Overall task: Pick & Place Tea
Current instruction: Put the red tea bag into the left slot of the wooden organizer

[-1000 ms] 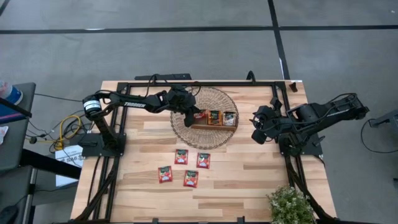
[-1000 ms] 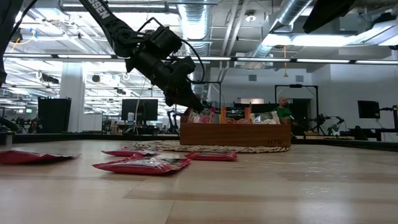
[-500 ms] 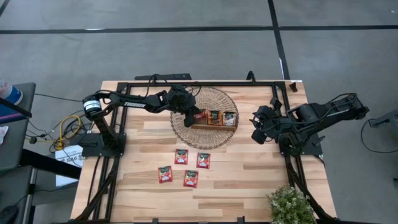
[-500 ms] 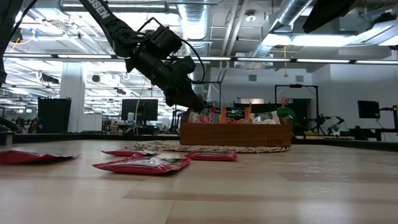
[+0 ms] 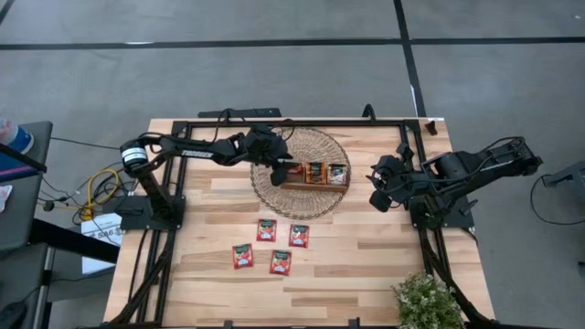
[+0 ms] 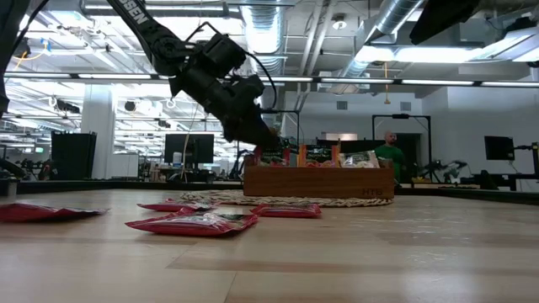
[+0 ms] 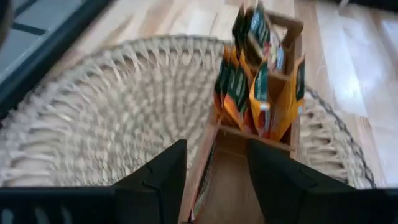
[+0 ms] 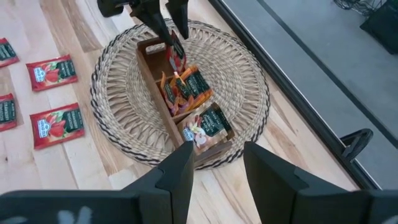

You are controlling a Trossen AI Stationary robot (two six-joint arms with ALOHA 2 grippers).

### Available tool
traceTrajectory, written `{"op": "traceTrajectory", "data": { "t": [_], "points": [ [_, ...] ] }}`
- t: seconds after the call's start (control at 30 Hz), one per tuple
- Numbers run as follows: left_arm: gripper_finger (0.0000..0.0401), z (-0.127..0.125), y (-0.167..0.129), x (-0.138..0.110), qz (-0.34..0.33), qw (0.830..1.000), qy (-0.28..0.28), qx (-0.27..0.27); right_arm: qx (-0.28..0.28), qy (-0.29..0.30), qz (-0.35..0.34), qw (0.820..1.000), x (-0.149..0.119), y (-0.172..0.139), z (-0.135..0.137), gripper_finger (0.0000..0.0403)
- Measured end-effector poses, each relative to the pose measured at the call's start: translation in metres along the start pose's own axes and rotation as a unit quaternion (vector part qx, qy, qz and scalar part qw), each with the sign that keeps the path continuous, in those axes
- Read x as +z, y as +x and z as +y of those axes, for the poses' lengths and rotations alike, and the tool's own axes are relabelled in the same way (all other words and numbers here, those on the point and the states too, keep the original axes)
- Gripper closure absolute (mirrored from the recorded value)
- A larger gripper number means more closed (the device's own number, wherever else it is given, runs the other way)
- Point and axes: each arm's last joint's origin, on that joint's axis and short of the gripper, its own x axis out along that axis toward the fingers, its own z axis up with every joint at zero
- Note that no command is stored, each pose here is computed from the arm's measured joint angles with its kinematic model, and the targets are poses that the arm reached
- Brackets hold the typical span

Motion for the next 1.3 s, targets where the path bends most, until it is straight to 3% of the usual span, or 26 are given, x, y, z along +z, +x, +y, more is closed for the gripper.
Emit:
{"op": "traceTrajectory", "data": {
  "t": [0.27, 0.4, 0.6, 0.9, 1.13, 1.3],
  "points": [
    [0.0239, -0.010, -0.054, 0.042, -0.093, 0.996, 0.004, 0.009, 0.014, -0.004, 0.008, 1.000, 0.000, 0.000, 0.001, 0.0269],
    [0.0239, -0.017, -0.090, 0.058, -0.120, 0.989, -0.082, -0.001, 0.025, -0.013, 0.014, 0.999, -0.001, 0.000, 0.001, 0.0270],
    [0.0239, -0.036, -0.125, 0.049, -0.048, 0.991, -0.127, -0.014, 0.050, -0.014, 0.028, 0.998, -0.002, 0.000, 0.003, 0.0268],
    [0.0239, -0.091, -0.132, 0.024, 0.088, 0.987, -0.127, -0.044, 0.048, -0.004, 0.014, 0.999, 0.002, 0.001, 0.003, 0.0275],
    [0.0239, -0.136, -0.137, 0.010, 0.111, 0.984, -0.137, -0.005, 0.068, 0.023, -0.023, 0.997, 0.010, 0.000, 0.007, 0.0273],
    [0.0239, -0.161, -0.137, 0.001, 0.129, 0.970, -0.207, -0.001, 0.073, 0.030, -0.032, 0.996, 0.012, 0.000, 0.008, 0.0276]
  ]
}}
